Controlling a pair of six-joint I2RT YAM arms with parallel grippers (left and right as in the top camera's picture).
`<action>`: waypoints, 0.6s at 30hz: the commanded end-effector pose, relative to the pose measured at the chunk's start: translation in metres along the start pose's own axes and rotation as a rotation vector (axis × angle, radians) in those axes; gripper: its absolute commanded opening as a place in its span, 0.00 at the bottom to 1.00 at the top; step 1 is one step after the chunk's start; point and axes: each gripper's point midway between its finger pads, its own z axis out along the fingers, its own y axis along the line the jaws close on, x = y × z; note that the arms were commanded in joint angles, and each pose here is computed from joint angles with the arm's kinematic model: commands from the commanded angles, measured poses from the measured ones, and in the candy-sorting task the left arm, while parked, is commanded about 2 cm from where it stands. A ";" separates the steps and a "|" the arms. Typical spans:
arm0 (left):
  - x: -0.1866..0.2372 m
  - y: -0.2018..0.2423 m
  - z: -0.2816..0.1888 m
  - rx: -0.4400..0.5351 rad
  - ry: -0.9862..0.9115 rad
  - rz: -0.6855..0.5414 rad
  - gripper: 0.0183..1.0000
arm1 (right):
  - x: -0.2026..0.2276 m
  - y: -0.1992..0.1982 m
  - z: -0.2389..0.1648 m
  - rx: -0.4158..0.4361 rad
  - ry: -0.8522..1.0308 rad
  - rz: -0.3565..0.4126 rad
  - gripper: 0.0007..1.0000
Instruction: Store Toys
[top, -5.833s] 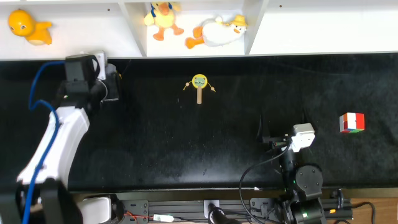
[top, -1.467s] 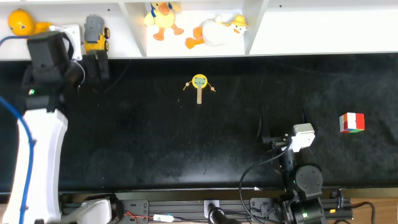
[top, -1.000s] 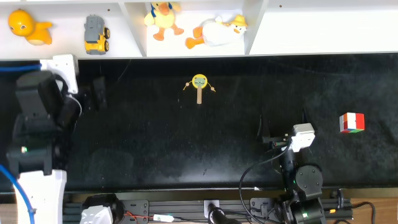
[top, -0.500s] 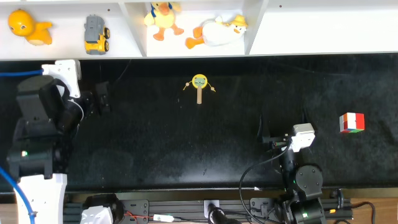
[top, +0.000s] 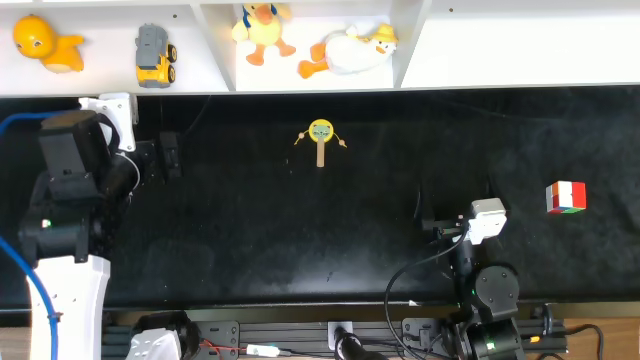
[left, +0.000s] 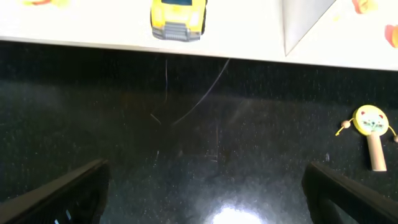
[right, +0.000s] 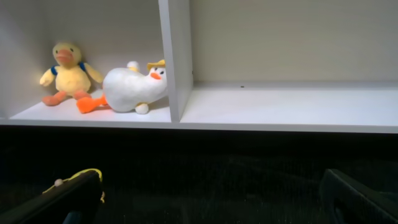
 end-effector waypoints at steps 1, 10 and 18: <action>-0.002 0.007 -0.019 -0.048 -0.094 -0.013 1.00 | 0.004 0.000 0.000 -0.002 0.001 -0.003 0.99; 0.037 0.013 -0.021 -0.078 -0.313 0.073 1.00 | 0.003 0.001 0.000 -0.002 0.001 -0.003 1.00; 0.081 0.022 -0.005 -0.080 -0.419 -0.022 1.00 | 0.003 0.001 0.000 -0.002 0.001 -0.003 1.00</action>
